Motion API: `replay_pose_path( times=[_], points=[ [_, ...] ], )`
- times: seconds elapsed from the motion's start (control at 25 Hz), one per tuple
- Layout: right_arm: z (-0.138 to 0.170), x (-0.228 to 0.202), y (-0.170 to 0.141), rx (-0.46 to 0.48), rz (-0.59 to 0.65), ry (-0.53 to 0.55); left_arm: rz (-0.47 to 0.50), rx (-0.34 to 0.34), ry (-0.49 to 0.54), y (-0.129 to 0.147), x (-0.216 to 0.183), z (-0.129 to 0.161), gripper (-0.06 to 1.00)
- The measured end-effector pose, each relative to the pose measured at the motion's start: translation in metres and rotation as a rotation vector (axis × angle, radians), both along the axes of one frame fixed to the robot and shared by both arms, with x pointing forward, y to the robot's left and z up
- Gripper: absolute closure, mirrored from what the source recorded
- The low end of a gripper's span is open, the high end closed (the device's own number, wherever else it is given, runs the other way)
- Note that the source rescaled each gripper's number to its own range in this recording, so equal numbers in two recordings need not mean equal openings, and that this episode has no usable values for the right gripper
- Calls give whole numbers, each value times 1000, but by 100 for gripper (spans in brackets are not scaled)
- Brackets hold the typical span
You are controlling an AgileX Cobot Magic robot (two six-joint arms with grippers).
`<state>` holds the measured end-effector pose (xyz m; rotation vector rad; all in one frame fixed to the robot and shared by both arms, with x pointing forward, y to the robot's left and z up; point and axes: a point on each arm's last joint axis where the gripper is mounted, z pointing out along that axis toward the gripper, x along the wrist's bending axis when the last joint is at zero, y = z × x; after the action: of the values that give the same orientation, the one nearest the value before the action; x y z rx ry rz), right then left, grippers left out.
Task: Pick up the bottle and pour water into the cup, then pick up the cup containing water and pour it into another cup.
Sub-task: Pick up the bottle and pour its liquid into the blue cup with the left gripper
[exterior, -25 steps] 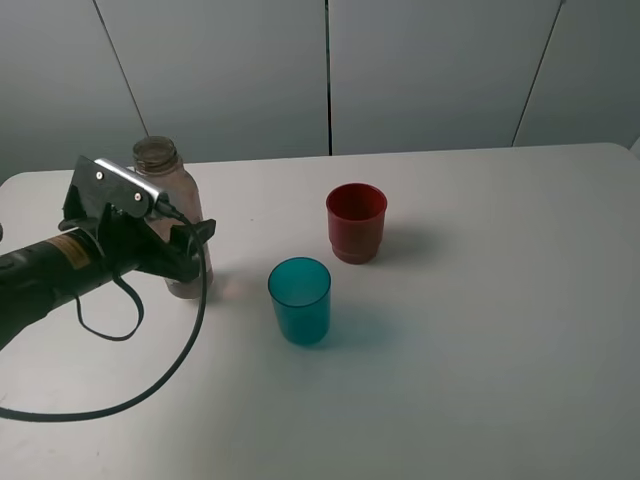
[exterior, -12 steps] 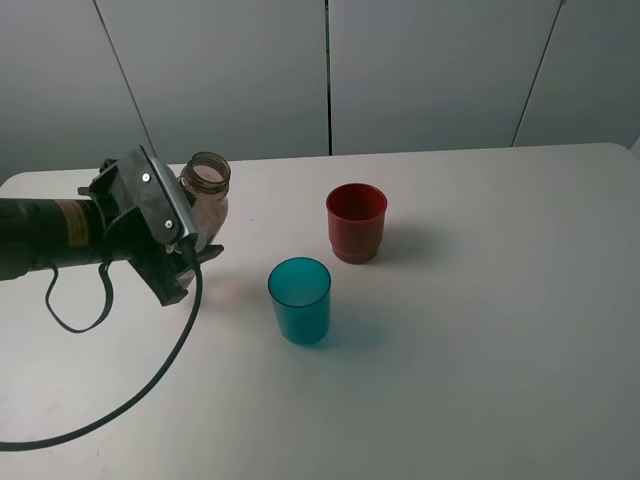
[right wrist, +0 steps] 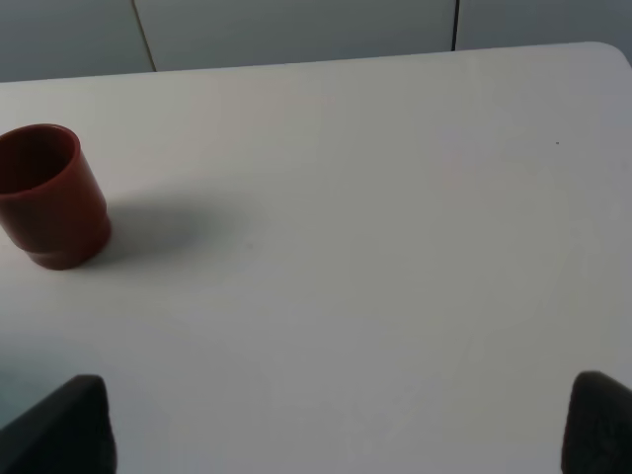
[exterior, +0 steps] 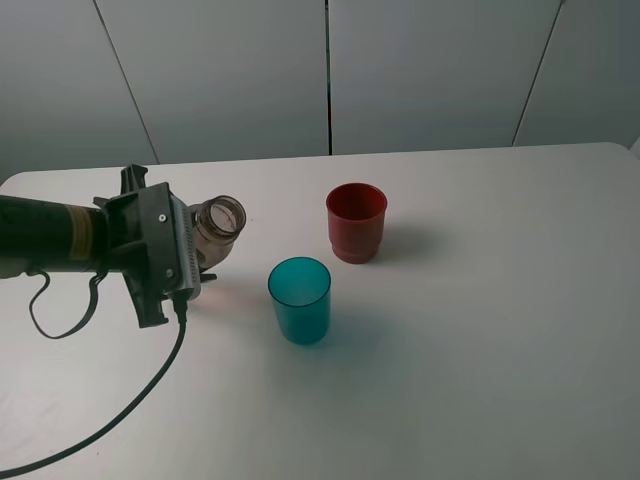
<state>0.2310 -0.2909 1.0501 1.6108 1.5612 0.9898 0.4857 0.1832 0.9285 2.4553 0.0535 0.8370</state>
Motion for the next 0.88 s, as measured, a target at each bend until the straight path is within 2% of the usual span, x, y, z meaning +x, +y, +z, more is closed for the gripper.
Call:
replay_pose_path(
  times=[0.2, 0.4, 0.88],
  points=[
    [0, 0, 0, 0, 0, 0, -82, 107, -54, -11, 7, 9, 94],
    [0, 0, 0, 2, -1, 0, -96, 168, -83, -12, 13, 14, 94],
    [0, 0, 0, 2, -1, 0, -144, 261, -118, -12, 15, 15, 94]
  ],
)
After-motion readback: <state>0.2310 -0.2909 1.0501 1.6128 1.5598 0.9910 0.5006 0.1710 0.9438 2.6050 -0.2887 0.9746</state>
